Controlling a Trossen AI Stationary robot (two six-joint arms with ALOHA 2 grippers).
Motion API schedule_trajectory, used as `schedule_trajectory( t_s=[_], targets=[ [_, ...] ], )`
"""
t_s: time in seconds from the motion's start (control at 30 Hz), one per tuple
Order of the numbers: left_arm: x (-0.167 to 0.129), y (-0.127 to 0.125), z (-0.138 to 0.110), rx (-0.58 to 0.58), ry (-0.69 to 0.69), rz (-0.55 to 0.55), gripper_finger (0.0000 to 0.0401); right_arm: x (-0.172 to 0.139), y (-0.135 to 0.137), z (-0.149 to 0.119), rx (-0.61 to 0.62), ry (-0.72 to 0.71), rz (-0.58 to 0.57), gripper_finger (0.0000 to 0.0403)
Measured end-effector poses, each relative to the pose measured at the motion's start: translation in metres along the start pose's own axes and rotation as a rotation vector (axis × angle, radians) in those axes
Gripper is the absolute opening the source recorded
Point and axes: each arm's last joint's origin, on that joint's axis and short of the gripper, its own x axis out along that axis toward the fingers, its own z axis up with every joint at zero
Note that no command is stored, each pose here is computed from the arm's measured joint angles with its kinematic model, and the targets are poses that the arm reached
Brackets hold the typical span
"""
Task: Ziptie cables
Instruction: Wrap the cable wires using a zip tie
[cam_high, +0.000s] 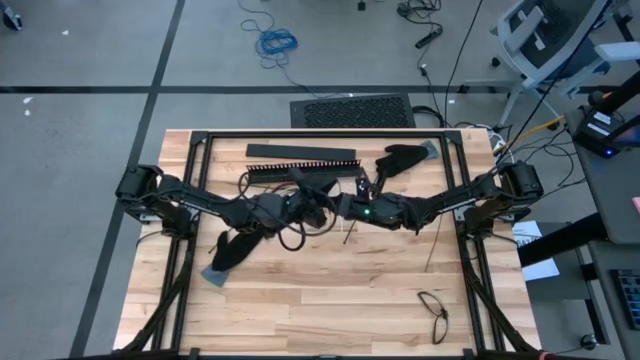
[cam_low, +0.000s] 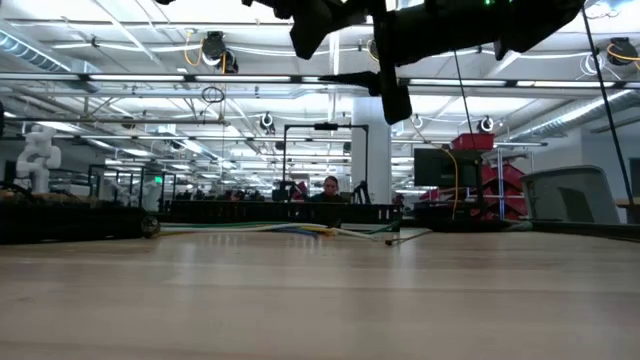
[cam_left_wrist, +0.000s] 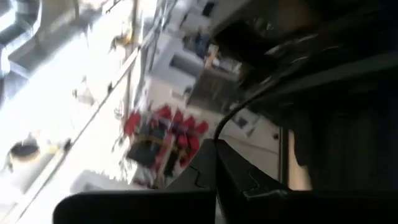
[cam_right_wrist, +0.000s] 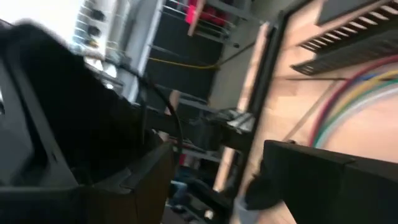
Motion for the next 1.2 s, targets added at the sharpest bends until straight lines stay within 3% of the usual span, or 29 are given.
schedule_trajectory(
  t_s=[0.3, 0.43, 0.73, 0.87, 0.97, 1.1, 1.2],
  targets=[
    [-0.014, -0.006, 0.004, -0.072, 0.078, -0.047, 0.0000, 0.004, -0.009, 0.011, -0.036, -0.031, -0.081, 0.0247],
    [-0.019, 0.010, 0.003, -0.135, 0.077, -0.032, 0.0000, 0.005, -0.017, 0.019, -0.084, -0.044, -0.155, 0.0247],
    [-0.015, 0.027, -0.007, -0.143, 0.096, -0.015, 0.0000, 0.009, -0.035, 0.039, -0.128, -0.073, -0.296, 0.0247],
    [-0.015, 0.017, -0.014, -0.154, 0.135, -0.106, 0.0000, 0.007, -0.045, 0.040, -0.194, 0.044, -0.371, 0.0247],
    [-0.024, 0.009, -0.025, -0.230, 0.230, -0.221, 0.0000, 0.004, -0.053, 0.039, -0.241, 0.125, -0.444, 0.0247],
    [-0.057, 0.012, -0.038, -0.461, 0.397, -0.367, 0.0000, -0.004, -0.067, 0.042, -0.314, 0.160, -0.605, 0.0247],
    [-0.088, 0.022, -0.047, -0.663, 0.532, -0.398, 0.0000, -0.007, -0.072, 0.046, -0.343, 0.188, -0.656, 0.0247]
  ],
)
